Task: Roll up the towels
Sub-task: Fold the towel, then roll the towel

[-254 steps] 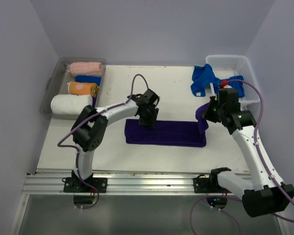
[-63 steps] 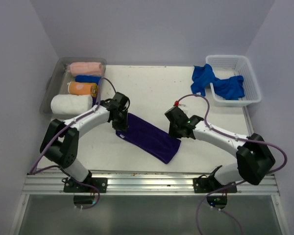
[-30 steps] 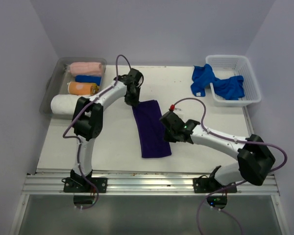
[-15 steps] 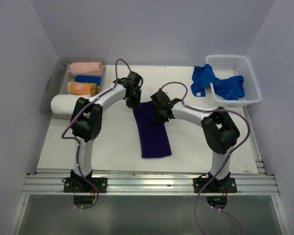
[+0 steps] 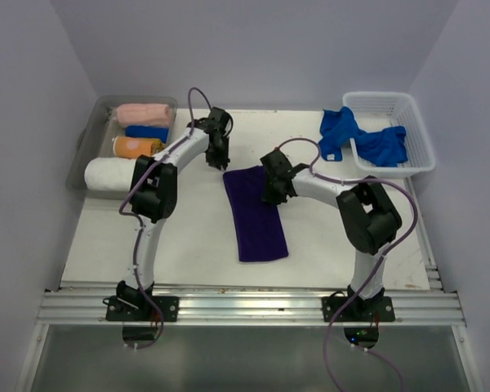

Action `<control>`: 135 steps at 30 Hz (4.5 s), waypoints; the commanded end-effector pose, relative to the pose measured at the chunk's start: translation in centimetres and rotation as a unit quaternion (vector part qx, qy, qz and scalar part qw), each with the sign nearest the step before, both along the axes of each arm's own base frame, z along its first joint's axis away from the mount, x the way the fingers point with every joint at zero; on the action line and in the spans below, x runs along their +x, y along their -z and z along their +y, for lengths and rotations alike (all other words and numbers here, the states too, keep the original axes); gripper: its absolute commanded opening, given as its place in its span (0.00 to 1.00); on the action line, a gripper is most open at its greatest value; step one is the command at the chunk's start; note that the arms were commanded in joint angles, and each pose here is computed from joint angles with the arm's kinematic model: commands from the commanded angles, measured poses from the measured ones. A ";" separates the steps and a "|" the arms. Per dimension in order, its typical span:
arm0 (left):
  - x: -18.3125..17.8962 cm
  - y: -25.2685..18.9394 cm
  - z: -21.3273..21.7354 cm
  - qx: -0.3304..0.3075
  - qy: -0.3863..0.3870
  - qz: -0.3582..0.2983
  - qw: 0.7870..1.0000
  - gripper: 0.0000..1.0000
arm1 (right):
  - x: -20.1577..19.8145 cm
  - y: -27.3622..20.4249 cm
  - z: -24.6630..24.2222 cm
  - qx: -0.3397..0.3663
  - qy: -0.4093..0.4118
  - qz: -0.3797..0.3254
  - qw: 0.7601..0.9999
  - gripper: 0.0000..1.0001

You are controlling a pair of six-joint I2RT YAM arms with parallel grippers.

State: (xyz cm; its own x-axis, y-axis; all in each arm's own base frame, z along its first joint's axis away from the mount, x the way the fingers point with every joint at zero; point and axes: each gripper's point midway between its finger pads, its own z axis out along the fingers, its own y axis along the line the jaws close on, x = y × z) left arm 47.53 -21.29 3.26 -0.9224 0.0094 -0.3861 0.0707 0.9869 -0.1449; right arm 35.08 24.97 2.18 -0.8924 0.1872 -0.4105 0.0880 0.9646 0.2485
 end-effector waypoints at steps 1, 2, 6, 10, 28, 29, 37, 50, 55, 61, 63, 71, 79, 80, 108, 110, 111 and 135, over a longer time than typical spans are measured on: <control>0.9 -4.9 0.9 0.003 -0.010 -0.057 0.998 0.25 | 0.3 -2.6 0.1 0.018 0.002 -0.029 0.999 0.09; 1.3 -6.1 0.9 0.001 -0.016 -0.073 0.997 0.26 | 0.9 -3.6 0.1 0.018 0.003 -0.042 0.999 0.09; 2.0 -11.5 1.5 -0.007 -0.035 -0.134 0.990 0.37 | 2.9 -5.5 0.5 0.011 -0.004 -0.067 0.998 0.11; 1.5 -12.4 1.4 -0.014 -0.032 -0.132 0.991 0.38 | 5.0 -5.3 1.4 0.001 -0.016 -0.069 0.998 0.11; -3.7 -8.1 0.6 -0.063 -0.015 -0.058 0.996 0.36 | 11.2 -4.5 2.2 -0.082 -0.072 -0.069 0.992 0.31; -3.7 -8.1 0.6 -0.063 -0.016 -0.058 0.996 0.35 | 11.2 -4.2 2.1 -0.085 -0.073 -0.065 0.992 0.31; -4.1 -7.8 0.7 -0.063 -0.014 -0.053 0.997 0.35 | 11.7 -2.7 1.8 -0.104 -0.073 -0.056 0.990 0.30; -4.8 -8.0 0.5 -0.070 -0.003 -0.050 0.996 0.35 | 13.0 -6.3 -0.7 -0.082 -0.017 -0.099 0.992 0.00; -5.2 -7.7 0.3 -0.074 0.003 -0.045 0.996 0.35 | 13.1 -5.9 -1.4 -0.073 -0.010 -0.093 0.993 0.00; -5.3 -7.5 -0.1 -0.080 0.009 -0.042 0.996 0.35 | 13.6 -5.3 -0.9 -0.063 -0.018 -0.088 0.994 0.00; -5.5 -7.4 -0.5 -0.080 0.015 -0.040 0.996 0.35 | 13.5 -5.1 -0.6 -0.061 -0.024 -0.083 0.994 0.03; -7.1 -7.9 -1.9 -0.083 0.027 -0.035 0.996 0.29 | 10.4 -6.3 -0.6 -0.023 -0.039 -0.082 0.996 0.15; -13.8 -7.2 -5.5 -0.123 0.068 -0.018 0.990 0.09 | -2.3 -4.8 -1.8 0.006 -0.078 -0.048 0.996 0.14; -15.6 -6.5 -6.2 -0.127 0.081 -0.004 0.989 0.08 | -3.1 -4.7 -1.7 0.009 -0.081 -0.048 0.996 0.14; -30.3 3.5 -6.0 -0.098 0.152 0.133 0.974 0.04 | -16.5 2.3 -5.1 0.010 -0.063 0.046 0.997 0.11; -30.0 3.5 -5.9 -0.092 0.153 0.128 0.976 0.04 | -16.6 2.1 -5.1 0.013 -0.063 0.042 0.997 0.11; -30.0 3.5 -5.8 -0.088 0.155 0.129 0.976 0.04 | -16.7 1.9 -5.0 0.015 -0.062 0.040 0.997 0.11; -30.1 -2.2 -3.3 -0.117 0.139 0.069 0.981 0.54 | -19.5 -2.4 -4.4 0.029 -0.074 -0.012 0.997 0.45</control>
